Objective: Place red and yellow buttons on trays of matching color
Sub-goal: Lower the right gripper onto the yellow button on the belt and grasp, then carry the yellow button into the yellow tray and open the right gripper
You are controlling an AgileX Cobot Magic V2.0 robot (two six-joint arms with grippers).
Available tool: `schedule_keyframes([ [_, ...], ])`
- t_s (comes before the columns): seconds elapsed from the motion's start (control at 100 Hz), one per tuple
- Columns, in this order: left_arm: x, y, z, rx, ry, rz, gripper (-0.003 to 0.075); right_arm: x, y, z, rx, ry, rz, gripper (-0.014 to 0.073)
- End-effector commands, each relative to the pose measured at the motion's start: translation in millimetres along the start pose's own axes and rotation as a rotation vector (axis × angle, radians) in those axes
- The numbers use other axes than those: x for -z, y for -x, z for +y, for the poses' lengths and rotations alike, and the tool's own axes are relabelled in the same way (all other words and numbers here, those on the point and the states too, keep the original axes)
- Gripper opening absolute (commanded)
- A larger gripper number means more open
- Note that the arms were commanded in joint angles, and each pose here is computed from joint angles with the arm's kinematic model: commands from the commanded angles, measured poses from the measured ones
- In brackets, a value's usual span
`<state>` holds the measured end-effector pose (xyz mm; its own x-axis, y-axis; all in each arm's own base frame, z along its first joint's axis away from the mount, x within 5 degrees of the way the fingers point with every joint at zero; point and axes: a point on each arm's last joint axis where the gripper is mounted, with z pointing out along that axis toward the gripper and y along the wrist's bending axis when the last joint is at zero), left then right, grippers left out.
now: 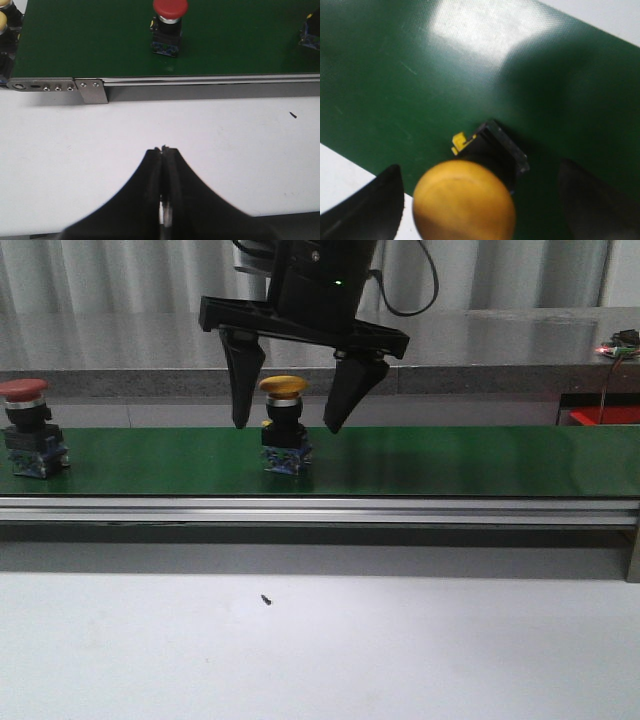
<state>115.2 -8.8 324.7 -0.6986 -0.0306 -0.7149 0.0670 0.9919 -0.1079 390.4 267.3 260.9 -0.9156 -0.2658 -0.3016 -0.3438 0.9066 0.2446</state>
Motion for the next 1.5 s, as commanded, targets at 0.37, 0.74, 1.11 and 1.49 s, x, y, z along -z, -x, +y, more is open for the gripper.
schedule_keyframes([
  [0.37,5.5,10.3,-2.2,0.003,-0.011,-0.077,-0.0020,42.1,7.2,7.5,0.027,0.023,-0.123,0.0204],
  [0.74,5.5,10.3,-2.2,0.003,-0.011,-0.077,-0.0020,120.2,4.1,-46.3,-0.049,-0.089,-0.204,0.0204],
  [1.11,5.5,10.3,-2.2,0.003,-0.011,-0.077,-0.0020,184.0,-30.1,-144.4,-0.241,-0.234,-0.233,0.0204],
  [1.49,5.5,10.4,-2.2,0.003,-0.011,-0.078,-0.0020,182.5,-121.0,-244.2,-0.541,-0.349,-0.185,0.0204],
])
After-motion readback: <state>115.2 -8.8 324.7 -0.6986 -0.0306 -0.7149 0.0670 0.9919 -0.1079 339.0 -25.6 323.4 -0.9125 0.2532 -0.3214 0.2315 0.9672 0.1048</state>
